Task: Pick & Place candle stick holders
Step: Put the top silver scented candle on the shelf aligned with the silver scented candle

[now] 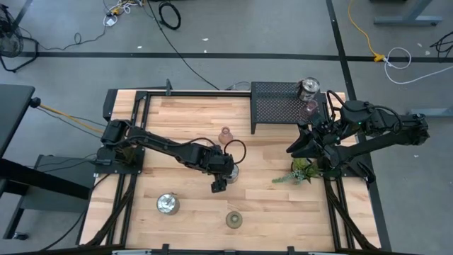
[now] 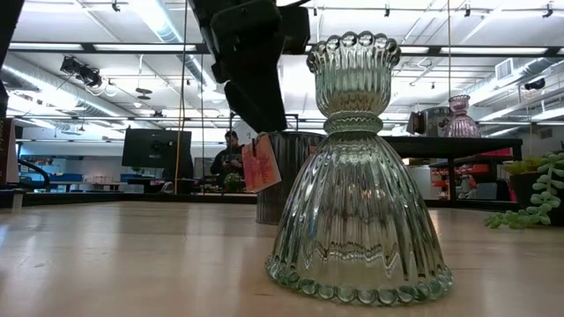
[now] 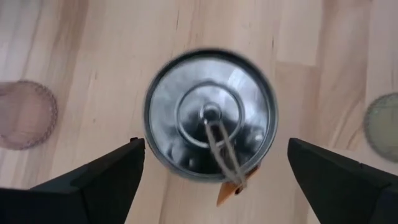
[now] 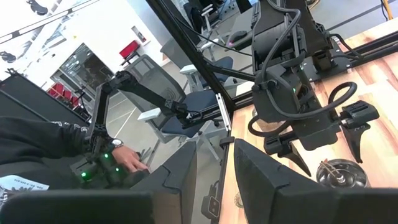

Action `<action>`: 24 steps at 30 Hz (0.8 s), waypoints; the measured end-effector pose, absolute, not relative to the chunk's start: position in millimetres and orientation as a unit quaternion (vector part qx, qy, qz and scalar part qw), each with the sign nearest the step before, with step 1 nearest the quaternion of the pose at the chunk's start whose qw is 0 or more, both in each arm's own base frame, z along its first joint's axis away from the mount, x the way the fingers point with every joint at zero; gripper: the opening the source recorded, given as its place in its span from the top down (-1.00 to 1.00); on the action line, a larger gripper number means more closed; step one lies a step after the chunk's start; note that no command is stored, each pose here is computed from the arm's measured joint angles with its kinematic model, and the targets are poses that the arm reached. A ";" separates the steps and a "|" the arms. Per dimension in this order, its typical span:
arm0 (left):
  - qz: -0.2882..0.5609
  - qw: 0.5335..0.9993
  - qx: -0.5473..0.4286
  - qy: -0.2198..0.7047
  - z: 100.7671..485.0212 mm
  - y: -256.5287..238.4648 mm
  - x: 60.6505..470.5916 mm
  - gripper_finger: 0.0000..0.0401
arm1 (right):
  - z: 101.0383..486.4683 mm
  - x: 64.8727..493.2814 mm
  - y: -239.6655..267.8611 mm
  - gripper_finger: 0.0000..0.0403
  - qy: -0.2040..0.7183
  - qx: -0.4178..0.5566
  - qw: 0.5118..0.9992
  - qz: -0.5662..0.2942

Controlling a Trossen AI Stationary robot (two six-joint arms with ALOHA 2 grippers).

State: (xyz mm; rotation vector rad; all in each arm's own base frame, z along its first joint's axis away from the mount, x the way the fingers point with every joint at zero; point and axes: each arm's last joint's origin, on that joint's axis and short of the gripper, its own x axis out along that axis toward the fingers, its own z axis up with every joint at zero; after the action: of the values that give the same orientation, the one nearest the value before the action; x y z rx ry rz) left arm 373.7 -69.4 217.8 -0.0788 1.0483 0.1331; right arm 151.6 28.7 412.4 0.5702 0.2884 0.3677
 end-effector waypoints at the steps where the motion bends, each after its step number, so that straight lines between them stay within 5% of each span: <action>1: 0.064 0.862 -0.037 0.501 215.8 -69.6 374.6 -0.98 | 412.5 151.6 28.7 0.47 0.141 0.279 0.933 0.180; 24: 0.073 0.876 -0.037 0.475 186.4 -64.4 398.7 -0.98 | 412.0 151.3 28.7 0.47 0.144 0.279 0.933 0.179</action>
State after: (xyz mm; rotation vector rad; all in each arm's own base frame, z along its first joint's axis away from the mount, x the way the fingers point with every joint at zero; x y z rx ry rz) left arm 398.7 -64.4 186.4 -0.0780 0.9903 0.1524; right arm 151.3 28.7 412.0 0.5703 0.2944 0.3664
